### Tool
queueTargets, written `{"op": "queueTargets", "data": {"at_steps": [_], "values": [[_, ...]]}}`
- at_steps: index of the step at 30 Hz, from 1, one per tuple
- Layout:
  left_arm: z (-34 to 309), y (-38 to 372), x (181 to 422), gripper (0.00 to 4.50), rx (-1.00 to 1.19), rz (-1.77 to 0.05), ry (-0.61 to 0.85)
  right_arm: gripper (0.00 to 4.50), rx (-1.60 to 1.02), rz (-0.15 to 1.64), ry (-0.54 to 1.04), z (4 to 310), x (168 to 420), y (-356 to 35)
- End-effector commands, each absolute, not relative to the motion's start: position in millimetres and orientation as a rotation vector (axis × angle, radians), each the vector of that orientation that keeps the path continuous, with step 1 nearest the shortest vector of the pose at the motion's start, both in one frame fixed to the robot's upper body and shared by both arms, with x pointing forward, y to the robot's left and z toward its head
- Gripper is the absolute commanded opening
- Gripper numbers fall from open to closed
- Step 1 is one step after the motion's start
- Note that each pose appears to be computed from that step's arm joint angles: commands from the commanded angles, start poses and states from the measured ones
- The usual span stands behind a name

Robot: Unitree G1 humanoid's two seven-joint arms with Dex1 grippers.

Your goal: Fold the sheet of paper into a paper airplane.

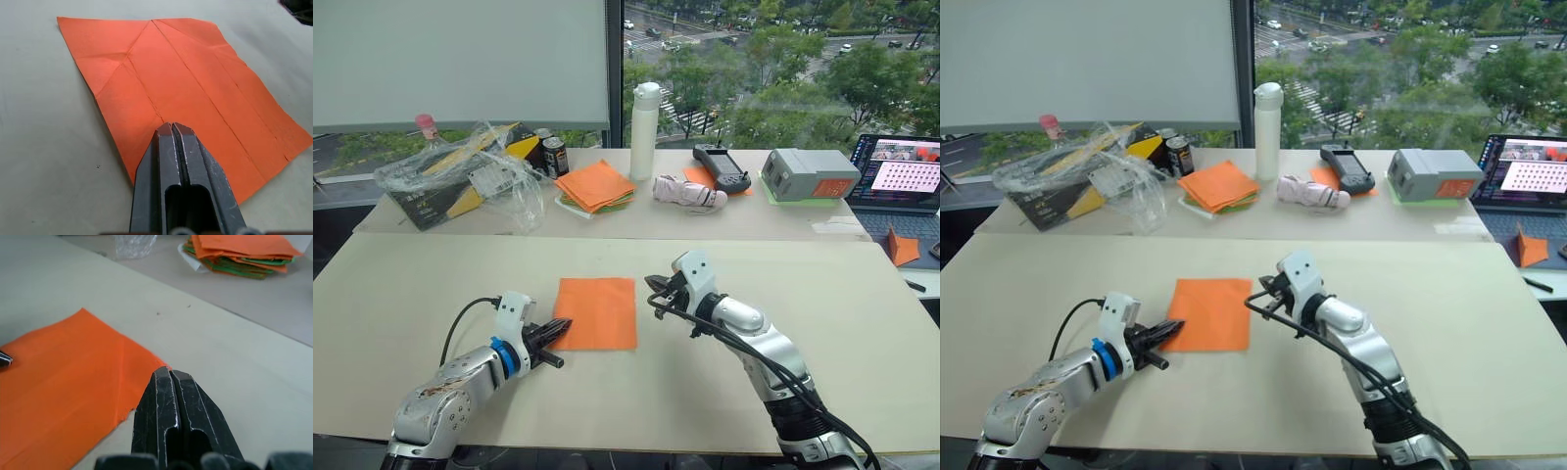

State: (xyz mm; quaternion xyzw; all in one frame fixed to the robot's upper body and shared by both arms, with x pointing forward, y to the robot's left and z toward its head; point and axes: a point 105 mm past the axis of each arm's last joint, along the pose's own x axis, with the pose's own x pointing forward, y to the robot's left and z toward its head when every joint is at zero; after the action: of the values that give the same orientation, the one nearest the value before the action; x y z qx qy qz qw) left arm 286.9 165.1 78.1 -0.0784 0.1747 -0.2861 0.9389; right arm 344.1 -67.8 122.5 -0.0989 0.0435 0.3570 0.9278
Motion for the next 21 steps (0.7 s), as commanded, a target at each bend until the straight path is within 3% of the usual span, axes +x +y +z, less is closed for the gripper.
{"op": "queueTargets", "data": {"at_steps": [1,21], "values": [[81,166,287,0.0,-0.158,-0.588,0.342,0.03,-0.291,0.744,0.13,116,347,-62],[82,157,289,0.0,-0.162,-0.594,0.327,0.03,-0.349,0.647,0.218,108,383,-56]]}}
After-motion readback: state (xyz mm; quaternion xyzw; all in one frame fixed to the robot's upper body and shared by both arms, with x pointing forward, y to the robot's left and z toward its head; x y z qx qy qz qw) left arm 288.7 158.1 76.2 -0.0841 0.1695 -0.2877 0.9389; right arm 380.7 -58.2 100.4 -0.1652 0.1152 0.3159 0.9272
